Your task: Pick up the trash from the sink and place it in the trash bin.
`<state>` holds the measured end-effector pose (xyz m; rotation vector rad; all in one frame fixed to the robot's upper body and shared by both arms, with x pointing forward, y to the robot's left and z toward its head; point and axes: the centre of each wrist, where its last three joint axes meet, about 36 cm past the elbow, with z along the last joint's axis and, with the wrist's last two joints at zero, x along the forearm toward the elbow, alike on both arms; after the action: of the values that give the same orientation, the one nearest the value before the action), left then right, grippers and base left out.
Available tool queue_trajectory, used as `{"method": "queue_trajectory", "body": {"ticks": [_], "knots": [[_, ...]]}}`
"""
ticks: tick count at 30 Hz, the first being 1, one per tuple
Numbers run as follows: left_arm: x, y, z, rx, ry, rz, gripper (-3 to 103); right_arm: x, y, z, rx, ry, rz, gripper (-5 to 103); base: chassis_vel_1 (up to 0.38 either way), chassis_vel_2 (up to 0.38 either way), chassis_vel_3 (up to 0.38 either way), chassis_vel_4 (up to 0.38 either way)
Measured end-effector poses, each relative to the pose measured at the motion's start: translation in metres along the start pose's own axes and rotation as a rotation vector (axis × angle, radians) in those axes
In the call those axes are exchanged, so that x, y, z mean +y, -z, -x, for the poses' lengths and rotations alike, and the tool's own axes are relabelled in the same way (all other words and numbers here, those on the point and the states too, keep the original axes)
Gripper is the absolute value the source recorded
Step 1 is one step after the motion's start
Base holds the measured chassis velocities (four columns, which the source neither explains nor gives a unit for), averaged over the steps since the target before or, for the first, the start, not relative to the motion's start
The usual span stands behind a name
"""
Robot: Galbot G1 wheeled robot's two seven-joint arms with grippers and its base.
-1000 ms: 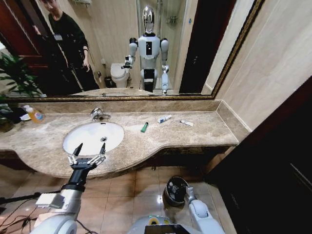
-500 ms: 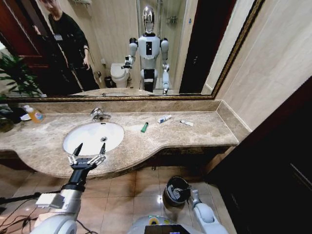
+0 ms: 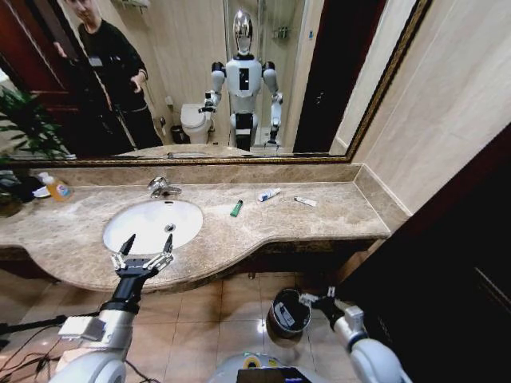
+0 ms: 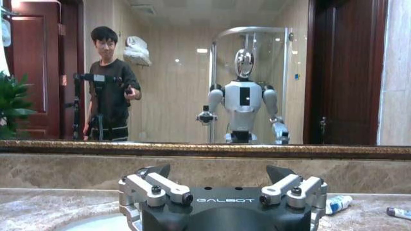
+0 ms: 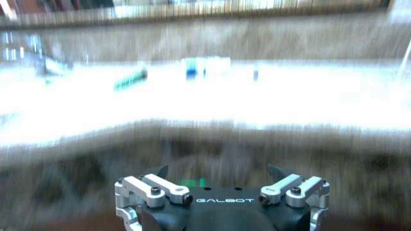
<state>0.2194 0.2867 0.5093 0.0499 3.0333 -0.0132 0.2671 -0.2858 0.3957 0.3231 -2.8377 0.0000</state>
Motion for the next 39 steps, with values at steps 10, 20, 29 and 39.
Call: {"method": "queue_trajectory", "body": {"ticks": [10,20,29,39], "knots": [[0.0,0.0,0.0,0.0,0.0,0.0,100,-0.033,0.089,0.061,-0.137,0.09,-0.006,100,0.0,0.0,0.0,0.0],[0.0,0.0,0.0,0.0,0.0,0.0,100,-0.152,0.12,0.165,-0.085,0.324,-0.09,100,0.0,0.0,0.0,0.0],[0.0,0.0,0.0,0.0,0.0,0.0,100,-0.193,0.148,0.241,-0.065,0.408,-0.128,100,0.0,0.0,0.0,0.0],[0.0,0.0,0.0,0.0,0.0,0.0,100,-0.192,0.155,0.296,0.0,0.428,-0.15,100,0.0,0.0,0.0,0.0]]}}
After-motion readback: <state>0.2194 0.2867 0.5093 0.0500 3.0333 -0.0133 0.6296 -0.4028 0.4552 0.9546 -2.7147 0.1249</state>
